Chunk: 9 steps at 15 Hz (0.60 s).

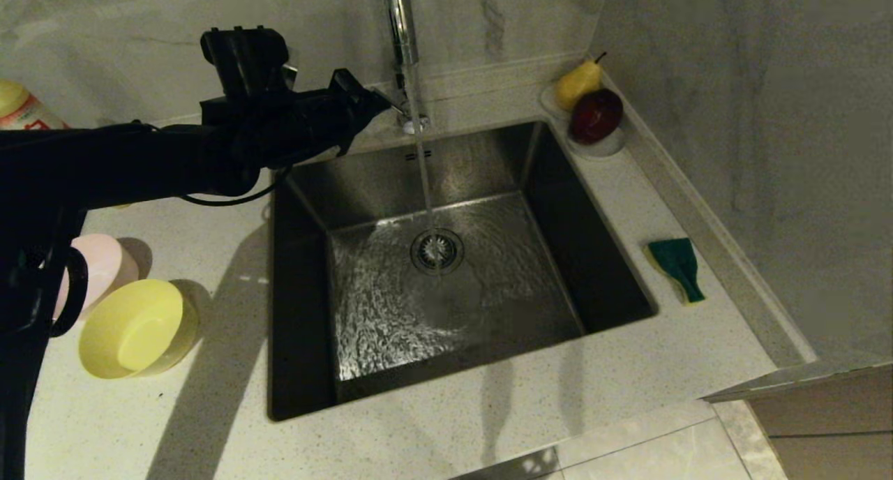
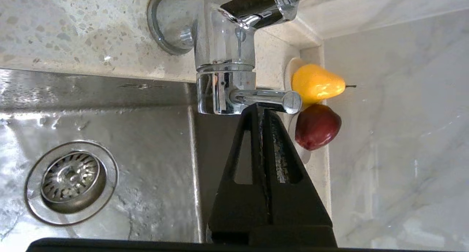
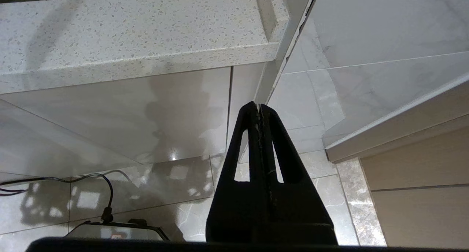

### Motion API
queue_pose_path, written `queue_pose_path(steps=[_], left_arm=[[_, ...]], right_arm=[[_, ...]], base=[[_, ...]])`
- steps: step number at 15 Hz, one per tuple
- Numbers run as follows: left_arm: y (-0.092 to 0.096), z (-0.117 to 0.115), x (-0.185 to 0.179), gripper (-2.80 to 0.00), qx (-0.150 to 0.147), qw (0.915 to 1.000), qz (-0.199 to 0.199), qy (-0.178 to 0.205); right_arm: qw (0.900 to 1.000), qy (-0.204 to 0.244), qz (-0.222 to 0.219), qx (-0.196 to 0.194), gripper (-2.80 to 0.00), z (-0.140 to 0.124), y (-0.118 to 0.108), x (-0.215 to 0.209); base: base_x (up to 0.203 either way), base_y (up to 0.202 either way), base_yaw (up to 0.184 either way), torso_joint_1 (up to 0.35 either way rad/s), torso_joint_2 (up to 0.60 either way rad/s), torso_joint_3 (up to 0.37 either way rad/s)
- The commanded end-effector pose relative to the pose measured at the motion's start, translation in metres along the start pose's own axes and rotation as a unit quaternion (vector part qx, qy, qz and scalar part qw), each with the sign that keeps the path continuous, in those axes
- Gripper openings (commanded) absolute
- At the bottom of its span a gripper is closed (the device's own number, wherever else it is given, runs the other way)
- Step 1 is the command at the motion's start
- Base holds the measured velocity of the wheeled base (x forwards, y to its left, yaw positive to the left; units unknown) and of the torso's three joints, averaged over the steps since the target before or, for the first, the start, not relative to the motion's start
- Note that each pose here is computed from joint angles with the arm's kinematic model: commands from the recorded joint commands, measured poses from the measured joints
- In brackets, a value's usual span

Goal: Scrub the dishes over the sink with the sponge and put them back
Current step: Turn off the faucet

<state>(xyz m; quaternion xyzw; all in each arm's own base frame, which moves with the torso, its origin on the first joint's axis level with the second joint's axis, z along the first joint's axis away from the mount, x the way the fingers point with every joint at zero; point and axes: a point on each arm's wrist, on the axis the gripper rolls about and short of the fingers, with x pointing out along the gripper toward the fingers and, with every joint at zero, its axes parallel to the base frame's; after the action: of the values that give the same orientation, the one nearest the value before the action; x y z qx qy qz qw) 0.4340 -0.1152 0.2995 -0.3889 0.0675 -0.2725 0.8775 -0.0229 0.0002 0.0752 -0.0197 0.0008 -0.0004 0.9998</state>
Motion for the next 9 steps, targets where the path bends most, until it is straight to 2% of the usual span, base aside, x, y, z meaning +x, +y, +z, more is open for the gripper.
queue_pose_path(steps=[1,9], left_arm=[[0.002,0.002,0.000,-2.80,-0.002,1.0000,0.000,-0.004],[0.012,0.010,-0.002,-2.80,-0.003,0.9999,0.008,-0.014]], right_arm=[[1.000,0.001,0.000,0.000,-2.80,0.000,0.000,0.000],[1.000,0.001,0.000,0.000,-2.80,0.000,0.000,0.000]], base=[[0.000,0.000,0.000,0.000,0.00,0.000],[0.000,0.000,0.000,0.000,0.00,0.000]])
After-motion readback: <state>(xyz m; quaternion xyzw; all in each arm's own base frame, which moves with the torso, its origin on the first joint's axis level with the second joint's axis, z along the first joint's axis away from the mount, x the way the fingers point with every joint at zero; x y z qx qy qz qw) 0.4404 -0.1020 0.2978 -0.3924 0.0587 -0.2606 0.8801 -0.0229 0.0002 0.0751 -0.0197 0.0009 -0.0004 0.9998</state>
